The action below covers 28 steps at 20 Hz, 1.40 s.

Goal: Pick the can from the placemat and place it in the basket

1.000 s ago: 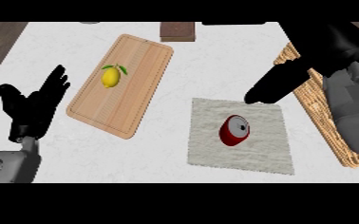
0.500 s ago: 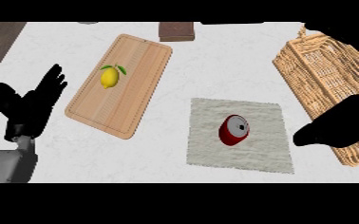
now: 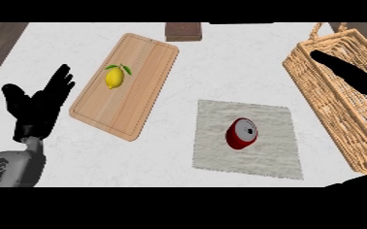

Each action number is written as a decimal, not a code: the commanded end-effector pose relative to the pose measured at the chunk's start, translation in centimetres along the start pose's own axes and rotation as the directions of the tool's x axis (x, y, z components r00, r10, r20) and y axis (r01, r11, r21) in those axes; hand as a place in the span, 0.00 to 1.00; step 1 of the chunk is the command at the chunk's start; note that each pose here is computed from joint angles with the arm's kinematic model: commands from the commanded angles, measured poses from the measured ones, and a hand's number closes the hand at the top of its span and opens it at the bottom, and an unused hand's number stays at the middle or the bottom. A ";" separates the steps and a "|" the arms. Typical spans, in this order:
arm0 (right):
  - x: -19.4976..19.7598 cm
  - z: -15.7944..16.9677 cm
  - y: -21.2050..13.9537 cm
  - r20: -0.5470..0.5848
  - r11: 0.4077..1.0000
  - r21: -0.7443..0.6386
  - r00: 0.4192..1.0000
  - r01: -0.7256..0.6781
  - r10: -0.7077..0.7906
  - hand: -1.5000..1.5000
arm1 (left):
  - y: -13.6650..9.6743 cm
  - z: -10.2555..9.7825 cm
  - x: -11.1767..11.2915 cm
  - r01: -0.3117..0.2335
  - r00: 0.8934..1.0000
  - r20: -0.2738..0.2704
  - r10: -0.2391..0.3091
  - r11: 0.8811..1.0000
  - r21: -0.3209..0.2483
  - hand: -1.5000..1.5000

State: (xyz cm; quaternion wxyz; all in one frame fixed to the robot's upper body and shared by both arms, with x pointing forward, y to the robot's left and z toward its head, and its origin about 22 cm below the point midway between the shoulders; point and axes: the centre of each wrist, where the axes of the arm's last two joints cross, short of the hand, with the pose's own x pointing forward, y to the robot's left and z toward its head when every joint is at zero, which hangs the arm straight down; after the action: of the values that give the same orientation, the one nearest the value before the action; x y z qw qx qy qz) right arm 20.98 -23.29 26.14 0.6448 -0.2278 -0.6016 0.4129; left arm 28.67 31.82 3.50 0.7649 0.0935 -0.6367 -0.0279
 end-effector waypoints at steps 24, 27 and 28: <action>-8.3 -8.3 14.5 -0.121 0.999 -0.002 0.992 0.038 -0.038 0.00 | -0.1 -1.0 1.2 0.001 1.000 0.011 -0.001 1.000 -0.004 0.50; -7.6 -9.1 15.2 -0.122 1.000 0.006 0.992 0.017 -0.016 0.00 | 1.0 -1.4 -0.4 -0.006 1.000 -0.008 0.006 1.000 -0.031 0.50; -8.9 -8.7 16.3 -0.106 0.999 0.015 0.994 0.033 -0.032 0.00 | -0.1 -1.4 -0.2 -0.009 1.000 0.004 0.009 1.000 -0.011 0.50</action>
State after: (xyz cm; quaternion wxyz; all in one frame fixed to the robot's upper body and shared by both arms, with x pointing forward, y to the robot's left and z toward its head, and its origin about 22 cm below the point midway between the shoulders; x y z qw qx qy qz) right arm 25.74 -19.58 7.87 0.6844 -0.2416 -0.5702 0.3849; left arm 29.94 31.98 3.39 0.7657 0.0863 -0.6365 -0.0328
